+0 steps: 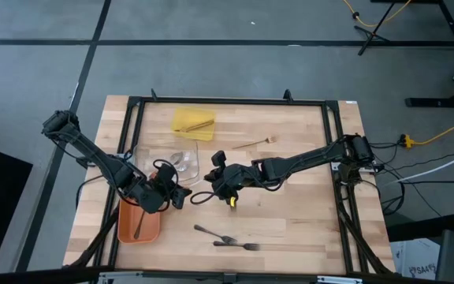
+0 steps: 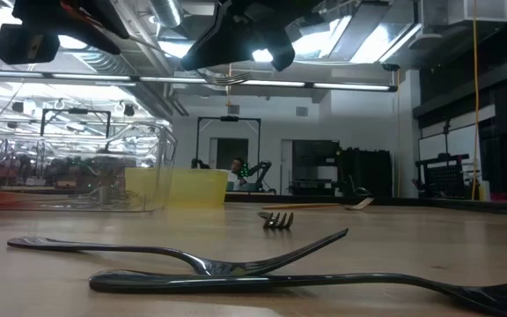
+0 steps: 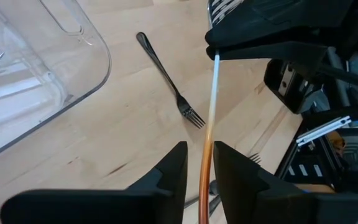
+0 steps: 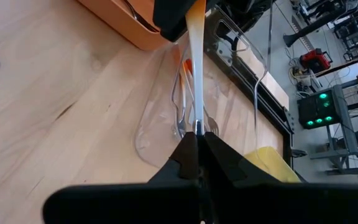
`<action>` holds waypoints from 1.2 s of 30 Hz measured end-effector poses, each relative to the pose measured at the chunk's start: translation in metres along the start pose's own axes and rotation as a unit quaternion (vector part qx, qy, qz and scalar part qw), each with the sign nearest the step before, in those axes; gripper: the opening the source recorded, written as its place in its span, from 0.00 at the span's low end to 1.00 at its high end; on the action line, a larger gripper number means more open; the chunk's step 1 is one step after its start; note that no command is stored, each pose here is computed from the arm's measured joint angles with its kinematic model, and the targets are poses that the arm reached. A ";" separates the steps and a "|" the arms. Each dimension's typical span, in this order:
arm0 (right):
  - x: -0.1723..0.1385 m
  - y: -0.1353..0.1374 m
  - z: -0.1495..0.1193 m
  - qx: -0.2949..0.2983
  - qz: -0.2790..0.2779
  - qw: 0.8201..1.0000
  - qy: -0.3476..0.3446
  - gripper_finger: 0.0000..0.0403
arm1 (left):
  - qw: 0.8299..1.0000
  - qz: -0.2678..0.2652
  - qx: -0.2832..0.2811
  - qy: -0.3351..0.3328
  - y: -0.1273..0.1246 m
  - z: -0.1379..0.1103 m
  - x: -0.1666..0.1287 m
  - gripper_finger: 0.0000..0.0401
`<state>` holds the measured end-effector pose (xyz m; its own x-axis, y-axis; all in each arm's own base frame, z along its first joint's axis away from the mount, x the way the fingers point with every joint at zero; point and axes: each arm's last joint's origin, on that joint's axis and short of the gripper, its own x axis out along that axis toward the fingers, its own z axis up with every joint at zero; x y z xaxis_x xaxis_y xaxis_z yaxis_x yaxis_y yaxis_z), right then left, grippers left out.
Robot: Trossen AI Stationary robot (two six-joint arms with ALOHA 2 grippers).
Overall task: Sort silverware by color (type)
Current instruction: Put the orange fork into the transparent bin
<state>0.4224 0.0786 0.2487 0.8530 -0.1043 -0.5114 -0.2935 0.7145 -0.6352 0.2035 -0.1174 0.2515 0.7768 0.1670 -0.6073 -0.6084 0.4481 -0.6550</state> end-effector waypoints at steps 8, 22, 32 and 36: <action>0.000 0.000 0.000 0.001 0.004 1.000 -0.003 0.00 | 1.000 0.000 0.000 0.003 0.000 0.000 0.000 0.06; 0.000 0.001 0.000 0.000 0.012 1.000 -0.009 0.00 | 1.000 -0.002 -0.002 0.013 0.000 -0.001 0.000 0.01; 0.000 0.000 0.000 0.000 0.010 1.000 -0.008 0.08 | 1.000 0.002 -0.001 0.013 0.000 -0.001 0.000 0.00; 0.000 0.000 0.001 0.001 0.009 1.000 -0.009 0.18 | 1.000 0.004 0.000 0.013 0.001 -0.001 0.000 0.00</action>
<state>0.4224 0.0792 0.2497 0.8551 -0.0788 -0.5124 -0.3083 0.7173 -0.6249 0.2031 -0.1179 0.2502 0.7675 0.1477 -0.6238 -0.6144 0.4474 -0.6499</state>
